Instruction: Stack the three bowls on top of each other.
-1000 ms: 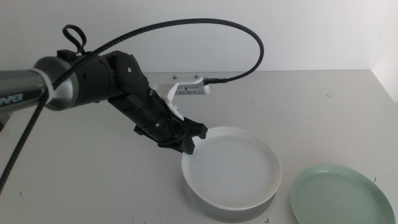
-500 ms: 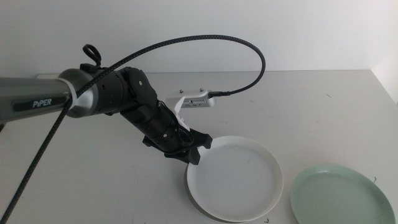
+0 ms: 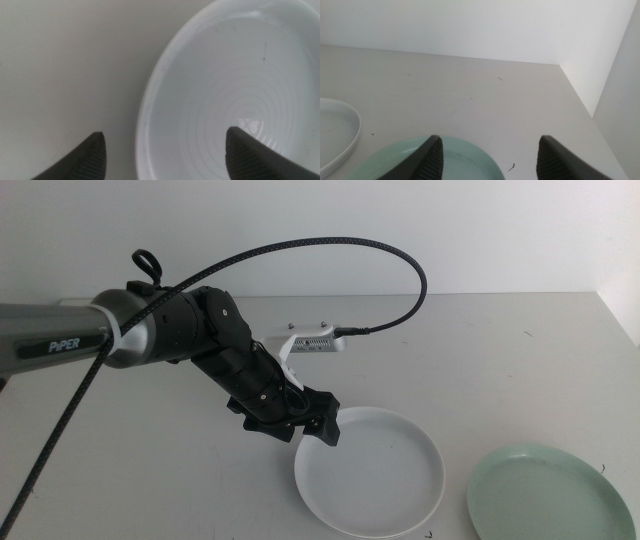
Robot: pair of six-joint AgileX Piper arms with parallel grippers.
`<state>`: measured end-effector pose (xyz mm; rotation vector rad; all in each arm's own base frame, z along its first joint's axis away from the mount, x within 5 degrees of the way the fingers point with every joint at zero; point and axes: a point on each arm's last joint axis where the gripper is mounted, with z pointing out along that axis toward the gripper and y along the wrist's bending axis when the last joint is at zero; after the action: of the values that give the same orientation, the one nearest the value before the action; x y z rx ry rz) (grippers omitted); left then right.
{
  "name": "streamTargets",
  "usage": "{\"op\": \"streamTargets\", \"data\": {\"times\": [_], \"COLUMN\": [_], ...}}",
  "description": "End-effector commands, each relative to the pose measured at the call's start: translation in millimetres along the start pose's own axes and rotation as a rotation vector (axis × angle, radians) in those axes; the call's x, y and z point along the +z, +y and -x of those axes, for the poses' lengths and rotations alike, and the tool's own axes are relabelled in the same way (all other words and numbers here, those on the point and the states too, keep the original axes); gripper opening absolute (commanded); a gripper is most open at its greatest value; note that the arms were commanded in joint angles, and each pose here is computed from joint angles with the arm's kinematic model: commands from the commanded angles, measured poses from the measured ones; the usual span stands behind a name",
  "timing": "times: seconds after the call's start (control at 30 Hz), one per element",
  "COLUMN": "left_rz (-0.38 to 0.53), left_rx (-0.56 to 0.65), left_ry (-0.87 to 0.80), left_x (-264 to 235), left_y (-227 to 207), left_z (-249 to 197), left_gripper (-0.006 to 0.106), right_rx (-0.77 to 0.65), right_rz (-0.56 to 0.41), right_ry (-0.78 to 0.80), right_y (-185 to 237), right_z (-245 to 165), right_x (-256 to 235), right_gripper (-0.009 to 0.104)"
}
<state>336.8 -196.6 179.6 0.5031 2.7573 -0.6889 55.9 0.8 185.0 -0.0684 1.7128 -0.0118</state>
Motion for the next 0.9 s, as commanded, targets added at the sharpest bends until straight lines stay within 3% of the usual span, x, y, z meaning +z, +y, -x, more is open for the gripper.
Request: {"op": "streamTargets", "data": {"times": [0.0,0.2,0.43,0.87], "left_rz": [-0.036,-0.087,-0.088,0.007], "left_rx": [0.020,0.249,0.441,0.576], "left_ry": [-0.097,-0.124,-0.267,-0.480], "left_x": [-34.8,-89.8,-177.0,-293.1], "left_y": [-16.6,-37.1,-61.7,-93.8], "left_z": [10.8,12.9,0.4,-71.0], "left_gripper": [0.086,0.097,0.098,0.098], "right_rx": [-0.019,-0.019,-0.016,-0.016], "right_rz": [-0.006,-0.006,-0.005,-0.005], "right_ry": [-0.110,-0.110,-0.109,-0.109], "right_y": [-0.2,-0.2,-0.2,-0.2], "right_z": [10.1,10.1,10.0,10.0], "right_x": [-2.9,-2.9,-2.9,-2.9], "right_gripper": [0.048,0.048,0.048,0.048]}}
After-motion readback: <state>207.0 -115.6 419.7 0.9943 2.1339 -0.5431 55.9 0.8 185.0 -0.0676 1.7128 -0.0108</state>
